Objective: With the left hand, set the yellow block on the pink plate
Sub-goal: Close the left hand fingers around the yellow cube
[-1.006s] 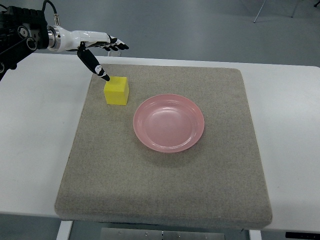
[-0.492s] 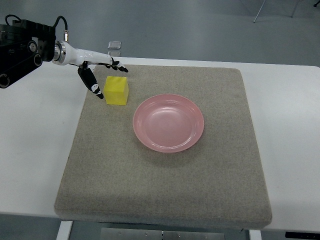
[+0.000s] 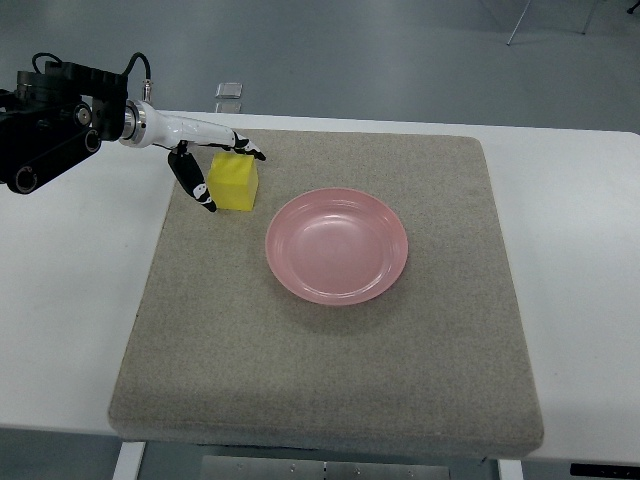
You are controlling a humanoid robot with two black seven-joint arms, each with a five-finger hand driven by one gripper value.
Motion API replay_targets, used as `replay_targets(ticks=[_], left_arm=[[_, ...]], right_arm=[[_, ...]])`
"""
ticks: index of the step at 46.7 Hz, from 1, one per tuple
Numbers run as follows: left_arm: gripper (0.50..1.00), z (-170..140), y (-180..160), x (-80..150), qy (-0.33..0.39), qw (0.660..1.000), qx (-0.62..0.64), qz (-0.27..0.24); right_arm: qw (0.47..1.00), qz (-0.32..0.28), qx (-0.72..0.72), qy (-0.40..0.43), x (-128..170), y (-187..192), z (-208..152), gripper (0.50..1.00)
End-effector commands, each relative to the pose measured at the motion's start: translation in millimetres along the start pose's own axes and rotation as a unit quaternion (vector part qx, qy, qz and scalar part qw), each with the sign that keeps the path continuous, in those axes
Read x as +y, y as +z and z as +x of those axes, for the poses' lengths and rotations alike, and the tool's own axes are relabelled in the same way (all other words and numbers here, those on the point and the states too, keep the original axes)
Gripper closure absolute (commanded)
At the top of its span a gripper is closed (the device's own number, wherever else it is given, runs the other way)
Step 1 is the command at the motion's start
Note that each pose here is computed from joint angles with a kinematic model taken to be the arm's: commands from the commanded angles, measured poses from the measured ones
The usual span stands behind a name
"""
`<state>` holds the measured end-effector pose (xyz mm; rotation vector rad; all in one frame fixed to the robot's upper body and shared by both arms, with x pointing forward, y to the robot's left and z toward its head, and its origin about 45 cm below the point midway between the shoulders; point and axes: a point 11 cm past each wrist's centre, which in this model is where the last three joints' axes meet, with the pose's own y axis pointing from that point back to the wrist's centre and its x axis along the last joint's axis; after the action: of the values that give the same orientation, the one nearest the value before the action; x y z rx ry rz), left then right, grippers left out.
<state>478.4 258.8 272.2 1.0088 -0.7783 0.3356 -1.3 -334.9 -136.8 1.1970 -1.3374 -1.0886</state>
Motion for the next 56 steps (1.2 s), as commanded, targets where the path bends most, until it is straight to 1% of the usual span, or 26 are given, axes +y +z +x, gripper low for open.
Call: replay_targets(ticks=[1, 3, 9, 11, 13, 14, 15, 17, 19, 21, 22, 24, 35, 43, 47, 53, 56], left_arm=[[0.645, -1, 0, -3, 0.006, 1.000, -0.008, 0.002], [0.651, -1, -1, -3, 0.009, 1.000, -0.014, 0.004], [0.746, -3, -4, -3, 0.006, 0.999, -0.034, 0.014], [0.765, -3, -5, -3, 0.005, 0.999, -0.037, 0.015], [0.797, -3, -5, -3, 0.005, 0.999, -0.037, 0.016], [0.799, -4, -5, -3, 0.004, 0.999, -0.038, 0.016], [0.814, -4, -5, -3, 0.003, 0.999, -0.039, 0.017], [0.868, -3, -5, -3, 0.003, 0.999, -0.043, 0.018], [0.894, -3, -5, -3, 0.002, 0.999, -0.047, 0.019], [0.945, -3, -5, -3, 0.002, 0.999, -0.048, 0.021], [0.958, -3, -5, -3, 0.002, 0.999, -0.049, 0.020], [1.000, -2, -5, -3, 0.005, 0.999, -0.050, 0.021], [1.000, 3, -3, -2, 0.015, 0.999, -0.045, 0.016], [1.000, 12, -10, 3, 0.029, 0.998, -0.039, 0.026], [1.000, 13, -8, 3, 0.032, 0.999, -0.038, 0.021], [1.000, 14, 1, 1, 0.037, 0.998, -0.047, 0.008], [1.000, 23, 15, 1, 0.047, 0.997, -0.060, -0.009]], right_arm=[[1.000, 0.001, -0.001, 0.000, 0, 0, 0, 0.576], [1.000, 0.000, 0.000, 0.000, 0, 0, 0, 0.576], [1.000, 0.000, 0.000, 0.000, 0, 0, 0, 0.576], [1.000, 0.000, 0.000, 0.000, 0, 0, 0, 0.576], [1.000, 0.000, 0.000, 0.000, 0, 0, 0, 0.576], [1.000, 0.000, -0.001, 0.000, 0, 0, 0, 0.576], [1.000, 0.001, 0.000, 0.000, 0, 0, 0, 0.576], [1.000, 0.000, 0.000, 0.000, 0, 0, 0, 0.576], [1.000, 0.000, 0.000, 0.000, 0, 0, 0, 0.576], [1.000, 0.000, -0.001, 0.000, 0, 0, 0, 0.576], [1.000, 0.000, -0.001, 0.000, 0, 0, 0, 0.576], [1.000, 0.000, 0.000, 0.000, 0, 0, 0, 0.576], [1.000, 0.000, 0.000, 0.000, 0, 0, 0, 0.576], [1.000, 0.000, 0.000, 0.000, 0, 0, 0, 0.576], [1.000, 0.001, 0.000, 0.000, 0, 0, 0, 0.576], [1.000, 0.000, -0.001, 0.000, 0, 0, 0, 0.576], [1.000, 0.000, 0.000, 0.000, 0, 0, 0, 0.576]])
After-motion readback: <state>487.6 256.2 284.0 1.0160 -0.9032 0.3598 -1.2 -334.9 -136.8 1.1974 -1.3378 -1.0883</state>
